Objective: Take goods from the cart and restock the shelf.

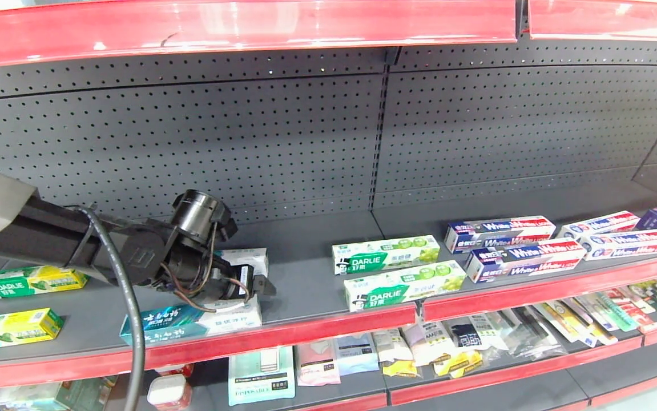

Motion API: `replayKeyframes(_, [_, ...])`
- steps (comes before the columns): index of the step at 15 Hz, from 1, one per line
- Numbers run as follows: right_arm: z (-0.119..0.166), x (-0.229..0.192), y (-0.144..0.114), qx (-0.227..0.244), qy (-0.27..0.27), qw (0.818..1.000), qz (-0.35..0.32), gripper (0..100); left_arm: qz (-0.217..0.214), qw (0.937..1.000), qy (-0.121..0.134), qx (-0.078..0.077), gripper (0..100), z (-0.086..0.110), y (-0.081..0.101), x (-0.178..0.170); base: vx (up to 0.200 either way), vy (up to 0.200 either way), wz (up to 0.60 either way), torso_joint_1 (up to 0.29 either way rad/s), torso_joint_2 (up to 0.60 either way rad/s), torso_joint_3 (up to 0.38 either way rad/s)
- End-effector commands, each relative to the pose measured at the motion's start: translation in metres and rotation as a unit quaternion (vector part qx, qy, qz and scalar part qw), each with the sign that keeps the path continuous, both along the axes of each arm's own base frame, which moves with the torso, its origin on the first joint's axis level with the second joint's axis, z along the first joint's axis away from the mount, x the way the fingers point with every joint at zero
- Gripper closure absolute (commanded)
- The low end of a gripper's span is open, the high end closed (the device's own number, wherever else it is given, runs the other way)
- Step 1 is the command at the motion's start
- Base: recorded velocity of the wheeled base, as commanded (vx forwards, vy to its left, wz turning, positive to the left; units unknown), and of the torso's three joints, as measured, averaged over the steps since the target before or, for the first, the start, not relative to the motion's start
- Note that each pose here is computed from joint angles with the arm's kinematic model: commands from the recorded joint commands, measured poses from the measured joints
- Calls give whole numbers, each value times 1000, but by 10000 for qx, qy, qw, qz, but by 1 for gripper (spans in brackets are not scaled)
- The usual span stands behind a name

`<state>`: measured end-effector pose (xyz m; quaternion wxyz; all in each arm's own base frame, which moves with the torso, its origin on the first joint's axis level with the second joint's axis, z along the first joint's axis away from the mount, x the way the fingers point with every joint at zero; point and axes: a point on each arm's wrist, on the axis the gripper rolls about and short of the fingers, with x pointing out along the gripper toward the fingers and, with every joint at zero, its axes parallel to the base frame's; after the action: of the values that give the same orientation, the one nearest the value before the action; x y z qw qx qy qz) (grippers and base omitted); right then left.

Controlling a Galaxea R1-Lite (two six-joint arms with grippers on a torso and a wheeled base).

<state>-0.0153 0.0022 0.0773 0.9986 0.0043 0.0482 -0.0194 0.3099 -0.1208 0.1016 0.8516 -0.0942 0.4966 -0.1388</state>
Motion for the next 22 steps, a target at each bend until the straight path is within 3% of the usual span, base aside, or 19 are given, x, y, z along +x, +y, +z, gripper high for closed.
replayKeyframes(1, [0, 0, 0, 2, 8, 10000, 2, 0, 0, 10000, -13, -11, 0, 1, 0, 0, 0, 0, 0, 0, 0, 0])
replayKeyframes(7, [0, 0, 0, 2, 8, 10000, 2, 0, -145, 9998, 55, -103, 0, -3, -6, 3, 0, 0, 0, 0, 0, 0])
replayKeyframes(15, [0, 0, 0, 2, 8, 10000, 2, 0, -197, 9996, 170, -59, 0, -12, -11, 5, 0, 0, 0, 0, 0, 0])
replayKeyframes(22, [0, 0, 0, 2, 8, 10000, 2, 0, -184, 9998, 19, -117, 0, -8, -11, 8, 0, 0, 0, 0, 0, 0])
